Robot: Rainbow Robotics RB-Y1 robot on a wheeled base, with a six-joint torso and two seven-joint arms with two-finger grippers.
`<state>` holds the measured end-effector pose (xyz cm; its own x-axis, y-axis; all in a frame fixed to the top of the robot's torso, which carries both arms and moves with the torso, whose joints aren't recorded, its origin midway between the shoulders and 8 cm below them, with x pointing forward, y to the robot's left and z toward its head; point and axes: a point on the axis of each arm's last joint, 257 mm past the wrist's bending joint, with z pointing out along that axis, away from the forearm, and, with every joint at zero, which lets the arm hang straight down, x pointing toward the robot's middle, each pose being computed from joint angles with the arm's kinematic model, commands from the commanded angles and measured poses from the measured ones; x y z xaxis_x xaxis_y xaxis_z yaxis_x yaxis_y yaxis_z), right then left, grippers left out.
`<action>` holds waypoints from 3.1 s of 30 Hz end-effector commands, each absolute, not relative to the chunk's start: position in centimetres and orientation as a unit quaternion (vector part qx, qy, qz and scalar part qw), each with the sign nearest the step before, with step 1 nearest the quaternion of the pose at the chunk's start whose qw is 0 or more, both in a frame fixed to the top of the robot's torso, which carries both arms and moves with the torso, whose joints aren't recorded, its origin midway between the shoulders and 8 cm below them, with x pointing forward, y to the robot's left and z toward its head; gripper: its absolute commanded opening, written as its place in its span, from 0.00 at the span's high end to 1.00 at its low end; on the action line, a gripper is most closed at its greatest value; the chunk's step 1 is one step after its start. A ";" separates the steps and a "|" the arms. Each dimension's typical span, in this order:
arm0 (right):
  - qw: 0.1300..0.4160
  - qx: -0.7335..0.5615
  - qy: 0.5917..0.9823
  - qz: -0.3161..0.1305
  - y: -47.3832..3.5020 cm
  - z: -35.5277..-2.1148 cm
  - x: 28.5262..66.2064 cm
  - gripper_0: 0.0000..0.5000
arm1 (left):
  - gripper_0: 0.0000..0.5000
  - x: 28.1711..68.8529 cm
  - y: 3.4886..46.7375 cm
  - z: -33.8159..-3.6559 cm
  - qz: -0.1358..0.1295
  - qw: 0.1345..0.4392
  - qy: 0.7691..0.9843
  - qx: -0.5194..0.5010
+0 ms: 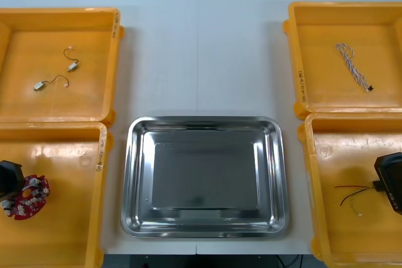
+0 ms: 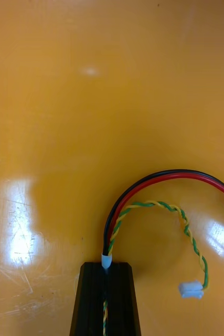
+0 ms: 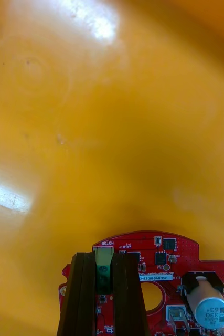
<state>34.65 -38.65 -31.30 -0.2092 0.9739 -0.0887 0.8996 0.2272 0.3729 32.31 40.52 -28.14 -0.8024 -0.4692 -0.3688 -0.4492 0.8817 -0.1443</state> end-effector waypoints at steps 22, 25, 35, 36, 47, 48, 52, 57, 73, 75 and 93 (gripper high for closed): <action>0.213 0.566 0.790 0.100 -40.3 -19.4 37.8 1.00 | 1.00 36.1 36.6 -18.2 0.006 0.272 0.950 -0.152; 0.223 0.555 0.795 0.099 -40.4 -18.6 37.9 1.00 | 1.00 36.1 35.8 -18.0 0.006 0.269 0.953 -0.140; 0.250 0.502 0.819 0.118 -39.9 -14.1 39.4 1.00 | 1.00 36.6 32.5 -17.3 -0.003 0.266 0.959 -0.099; 0.250 0.499 0.821 0.121 -39.7 -13.9 39.4 1.00 | 1.00 36.7 32.4 -17.3 -0.004 0.266 0.959 -0.098; 0.243 0.434 0.856 0.142 -37.9 -10.9 39.0 1.00 | 1.00 37.7 28.3 -16.8 -0.019 0.267 0.962 -0.058; 0.245 0.424 0.860 0.142 -37.7 -10.5 39.0 1.00 | 1.00 37.7 27.9 -16.8 -0.019 0.266 0.962 -0.054; 0.254 0.372 0.882 0.135 -37.0 -9.6 39.0 1.00 | 1.00 37.9 26.7 -16.8 -0.019 0.266 0.963 -0.042; 0.264 0.291 0.913 0.113 -35.9 -9.2 39.4 1.00 | 1.00 38.0 24.9 -16.8 -0.018 0.266 0.964 -0.024; 0.281 0.067 0.953 0.093 -30.0 -8.5 40.8 1.00 | 1.00 37.9 19.1 -17.7 -0.018 0.284 0.959 0.001; 0.282 0.038 0.955 0.089 -29.4 -8.6 40.8 1.00 | 1.00 37.8 18.3 -18.2 -0.017 0.286 0.958 0.004; 0.268 -0.115 0.955 0.058 -24.2 -11.0 39.6 1.00 | 1.00 36.9 13.2 -19.8 -0.024 0.299 0.954 0.025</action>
<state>39.31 -26.72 -12.33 -0.8655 -0.1165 -0.4872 -0.1653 0.9845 0.0582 36.99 15.50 -21.23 -0.8443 0.0800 -0.5298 0.0787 0.9966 0.0251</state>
